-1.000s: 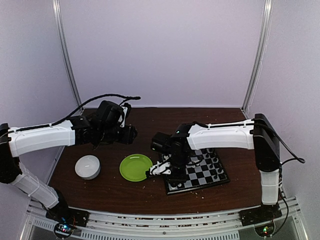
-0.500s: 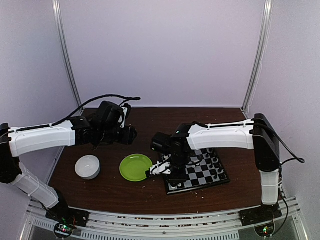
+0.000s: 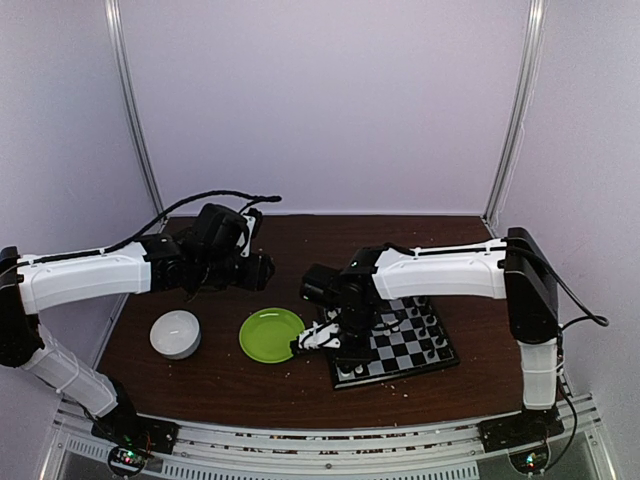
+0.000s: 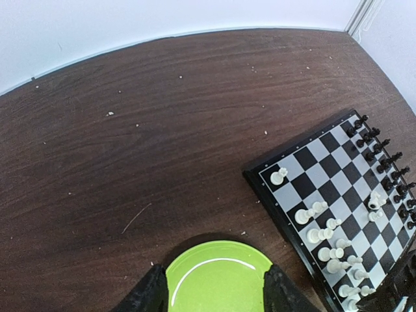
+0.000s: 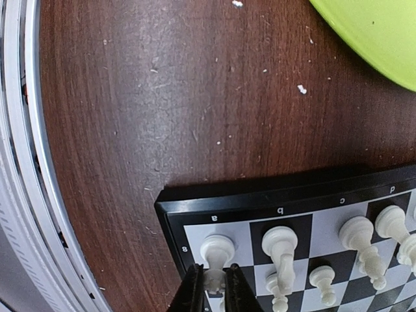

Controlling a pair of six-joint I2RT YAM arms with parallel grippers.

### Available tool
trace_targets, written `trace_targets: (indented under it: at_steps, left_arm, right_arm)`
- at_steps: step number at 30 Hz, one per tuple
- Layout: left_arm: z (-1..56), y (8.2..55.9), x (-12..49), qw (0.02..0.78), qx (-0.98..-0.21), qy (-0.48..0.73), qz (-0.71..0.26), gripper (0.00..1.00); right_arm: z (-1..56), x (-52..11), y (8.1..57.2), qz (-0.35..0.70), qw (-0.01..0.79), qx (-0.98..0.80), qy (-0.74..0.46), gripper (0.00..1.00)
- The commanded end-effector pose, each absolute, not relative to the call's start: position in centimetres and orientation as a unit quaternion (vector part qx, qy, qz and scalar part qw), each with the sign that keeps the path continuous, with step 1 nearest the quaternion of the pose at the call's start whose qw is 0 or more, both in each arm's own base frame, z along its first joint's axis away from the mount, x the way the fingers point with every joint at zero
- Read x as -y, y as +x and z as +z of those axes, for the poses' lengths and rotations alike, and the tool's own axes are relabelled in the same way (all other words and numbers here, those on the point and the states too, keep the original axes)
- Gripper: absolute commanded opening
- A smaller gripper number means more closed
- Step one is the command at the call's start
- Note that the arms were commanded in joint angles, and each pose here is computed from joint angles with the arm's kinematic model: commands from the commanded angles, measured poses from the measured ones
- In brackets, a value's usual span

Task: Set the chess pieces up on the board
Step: Place the rook at h1, then pick up the pawn from the chessboard.

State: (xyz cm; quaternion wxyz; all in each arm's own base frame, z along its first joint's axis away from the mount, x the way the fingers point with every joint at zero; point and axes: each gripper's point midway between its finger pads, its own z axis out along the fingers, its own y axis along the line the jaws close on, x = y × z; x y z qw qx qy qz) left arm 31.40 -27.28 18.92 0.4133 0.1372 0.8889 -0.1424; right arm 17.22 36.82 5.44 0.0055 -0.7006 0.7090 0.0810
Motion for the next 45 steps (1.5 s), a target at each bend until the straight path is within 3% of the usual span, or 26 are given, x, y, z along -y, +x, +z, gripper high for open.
trace_targets:
  at_steps: [1, 17, 21, 32, 45]
  left_arm:
    - [19.3, 31.9, 27.8, 0.423, -0.883, 0.128, -0.159, 0.51]
    - [19.4, 31.8, 27.8, 0.424, -0.882, 0.128, -0.161, 0.51]
    - [19.5, 31.8, 27.8, 0.424, -0.882, 0.128, -0.161, 0.51]
    - [20.3, 31.9, 27.9, 0.423, -0.882, 0.138, -0.157, 0.51]
    - [20.6, 32.5, 29.3, 0.419, -0.880, 0.150, -0.169, 0.51]
  right_arm:
    - [5.0, -37.2, 17.6, 0.071, 0.010, -0.711, -0.699, 0.13]
    - [5.9, -37.1, 17.7, 0.070, 0.020, -0.712, -0.698, 0.21]
    - [6.4, -37.1, 17.8, 0.070, 0.027, -0.712, -0.698, 0.31]
    - [12.3, -34.5, 17.8, 0.087, 0.087, -0.708, -0.695, 0.31]
    - [11.9, -25.3, 28.2, 0.060, 0.110, -0.824, -0.552, 0.28]
